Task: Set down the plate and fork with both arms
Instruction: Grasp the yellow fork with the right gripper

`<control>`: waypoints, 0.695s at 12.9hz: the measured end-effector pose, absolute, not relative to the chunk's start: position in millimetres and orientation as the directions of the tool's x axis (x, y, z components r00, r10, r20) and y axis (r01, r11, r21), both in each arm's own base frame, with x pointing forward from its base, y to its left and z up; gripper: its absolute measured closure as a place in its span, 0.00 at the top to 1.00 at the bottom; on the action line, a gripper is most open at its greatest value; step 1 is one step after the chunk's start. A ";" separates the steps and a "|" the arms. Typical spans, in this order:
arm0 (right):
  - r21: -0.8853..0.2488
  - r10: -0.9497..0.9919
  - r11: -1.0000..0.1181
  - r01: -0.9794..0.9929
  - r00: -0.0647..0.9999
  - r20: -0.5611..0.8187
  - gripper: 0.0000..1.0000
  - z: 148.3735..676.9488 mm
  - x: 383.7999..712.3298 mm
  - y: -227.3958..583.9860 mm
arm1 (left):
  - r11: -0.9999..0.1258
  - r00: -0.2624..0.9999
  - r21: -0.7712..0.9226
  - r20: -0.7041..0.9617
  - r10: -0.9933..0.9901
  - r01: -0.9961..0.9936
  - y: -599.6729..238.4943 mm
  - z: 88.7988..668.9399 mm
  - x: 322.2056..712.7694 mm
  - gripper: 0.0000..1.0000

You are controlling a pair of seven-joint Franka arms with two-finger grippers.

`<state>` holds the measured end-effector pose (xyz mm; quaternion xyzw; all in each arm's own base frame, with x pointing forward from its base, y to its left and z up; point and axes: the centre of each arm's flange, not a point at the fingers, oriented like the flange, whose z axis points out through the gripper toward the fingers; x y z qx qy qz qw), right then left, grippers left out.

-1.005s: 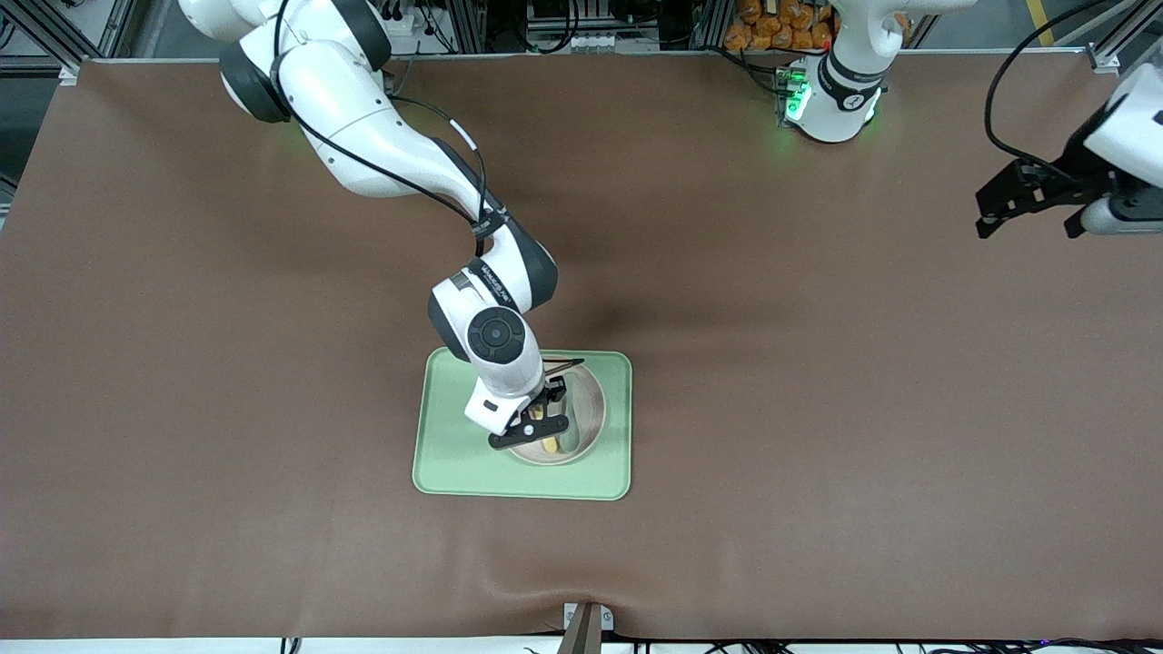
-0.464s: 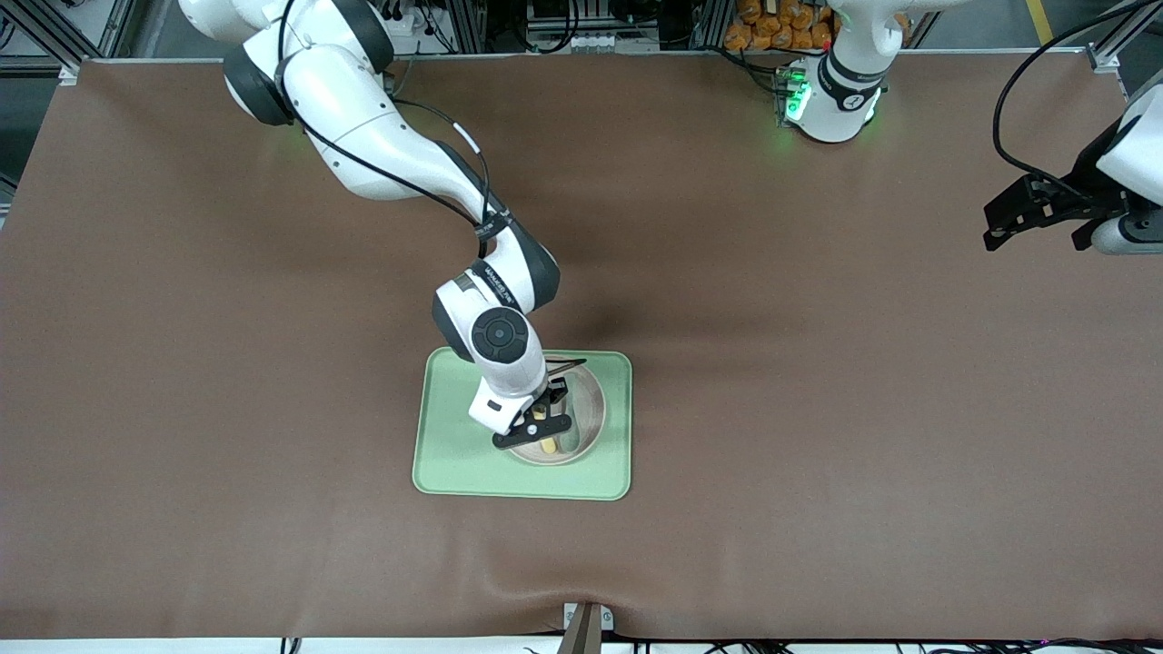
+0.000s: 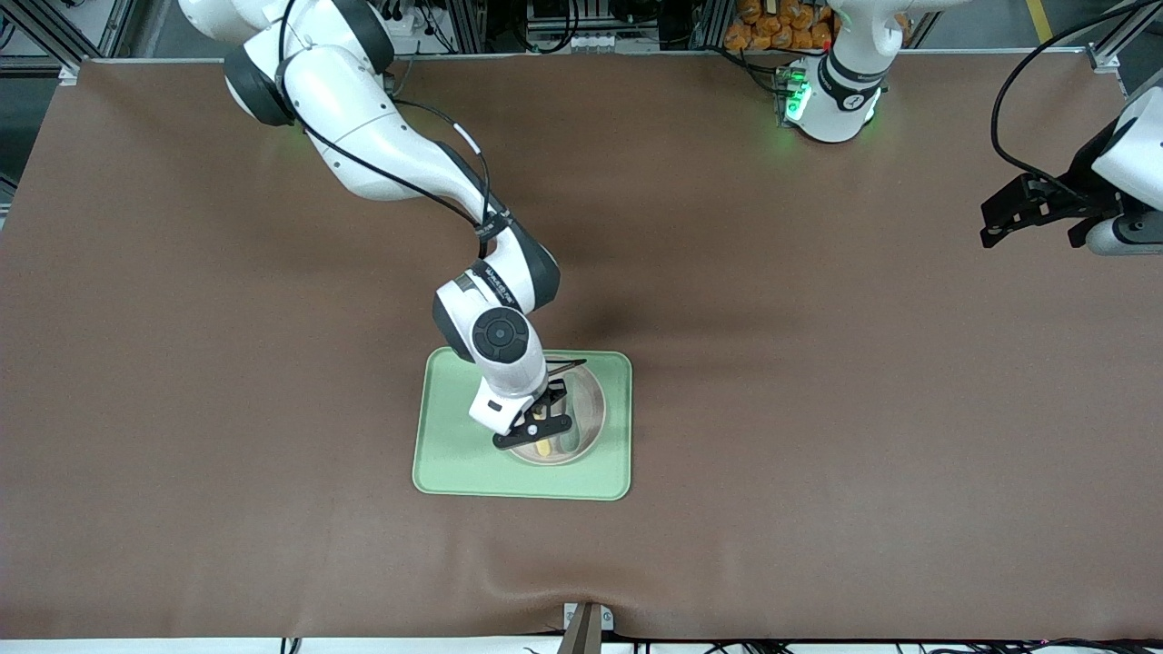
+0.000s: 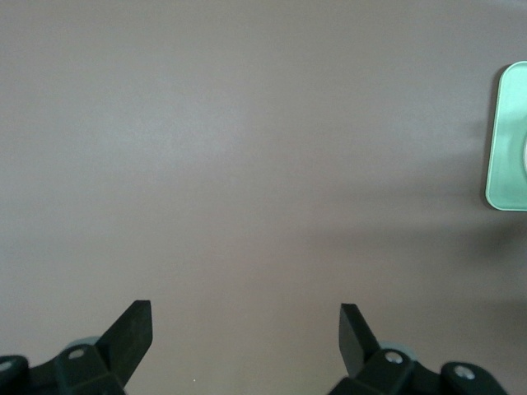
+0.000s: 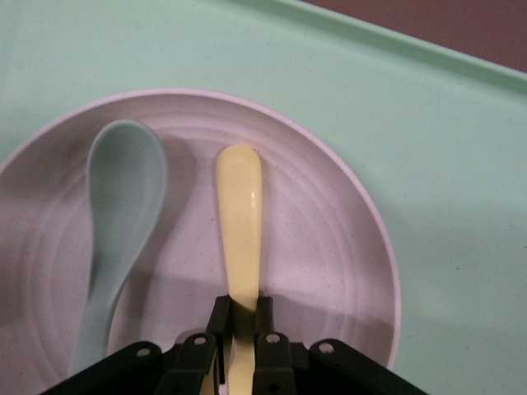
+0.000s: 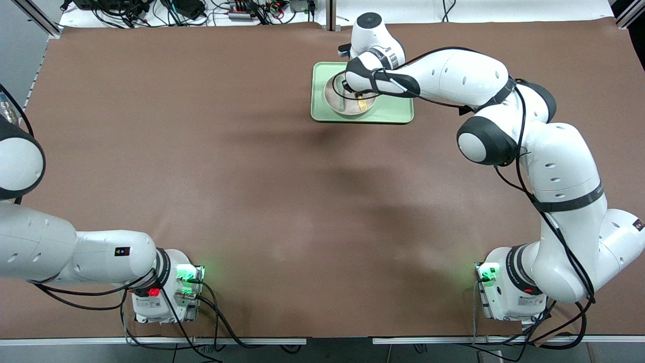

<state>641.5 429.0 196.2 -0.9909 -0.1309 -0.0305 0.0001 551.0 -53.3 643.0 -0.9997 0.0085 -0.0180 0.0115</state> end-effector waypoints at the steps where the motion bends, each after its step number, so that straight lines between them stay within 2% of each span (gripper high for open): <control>1: 0.008 0.259 -0.966 0.259 0.964 0.061 0.15 196.3 641.5 429.0 | -1.000 0.999 -0.023 0.036 -0.017 -0.017 -53.4 642.8 551.2 1.00; 9: 0.013 0.244 -0.970 0.244 0.968 0.056 0.15 214.4 651.3 423.4 | -1.000 1.000 0.003 0.026 -0.011 -0.011 -52.2 638.8 553.4 1.00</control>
